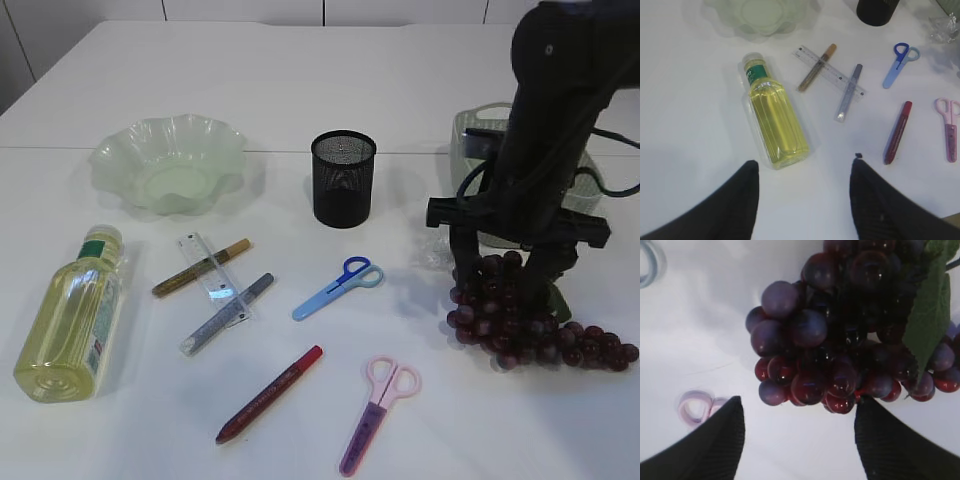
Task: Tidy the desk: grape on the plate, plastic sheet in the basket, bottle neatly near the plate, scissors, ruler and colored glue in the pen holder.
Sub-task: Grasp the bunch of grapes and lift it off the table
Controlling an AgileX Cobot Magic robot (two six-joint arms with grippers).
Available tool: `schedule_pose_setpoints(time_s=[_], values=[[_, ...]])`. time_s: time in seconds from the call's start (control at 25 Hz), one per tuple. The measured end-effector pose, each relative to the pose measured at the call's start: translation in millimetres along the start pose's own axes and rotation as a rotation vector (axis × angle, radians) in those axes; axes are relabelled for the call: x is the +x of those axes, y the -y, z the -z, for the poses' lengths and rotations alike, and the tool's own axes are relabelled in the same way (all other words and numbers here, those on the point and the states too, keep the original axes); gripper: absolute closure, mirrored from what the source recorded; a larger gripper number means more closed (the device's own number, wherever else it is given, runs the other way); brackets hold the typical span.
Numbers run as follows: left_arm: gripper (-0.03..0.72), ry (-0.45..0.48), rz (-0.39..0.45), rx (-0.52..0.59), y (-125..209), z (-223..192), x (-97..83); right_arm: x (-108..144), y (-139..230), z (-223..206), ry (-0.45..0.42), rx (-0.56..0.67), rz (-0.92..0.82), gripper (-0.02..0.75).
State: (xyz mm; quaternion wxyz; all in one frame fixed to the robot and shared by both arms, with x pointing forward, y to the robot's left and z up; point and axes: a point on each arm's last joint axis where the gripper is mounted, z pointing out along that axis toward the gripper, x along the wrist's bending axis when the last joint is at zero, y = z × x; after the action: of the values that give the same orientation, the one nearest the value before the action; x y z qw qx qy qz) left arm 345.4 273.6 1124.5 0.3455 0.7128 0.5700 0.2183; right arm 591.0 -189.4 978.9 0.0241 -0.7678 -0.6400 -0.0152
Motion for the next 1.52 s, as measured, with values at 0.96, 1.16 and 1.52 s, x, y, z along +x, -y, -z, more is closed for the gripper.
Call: schedule_pose_setpoints(time_s=[0.96, 1.16, 1.52], values=[[0.267, 0.001, 0.000, 0.009, 1, 0, -0.1, 4, -25, -30, 0.071, -0.005, 0.007, 0.193], [0.267, 0.002, 0.000, 0.013, 1, 0, -0.2, 2, -27, -37, 0.114, 0.030, 0.017, 0.192], [0.267, 0.002, 0.002, 0.015, 1, 0, -0.2, 0, -27, -48, 0.155, 0.074, 0.023, 0.192]])
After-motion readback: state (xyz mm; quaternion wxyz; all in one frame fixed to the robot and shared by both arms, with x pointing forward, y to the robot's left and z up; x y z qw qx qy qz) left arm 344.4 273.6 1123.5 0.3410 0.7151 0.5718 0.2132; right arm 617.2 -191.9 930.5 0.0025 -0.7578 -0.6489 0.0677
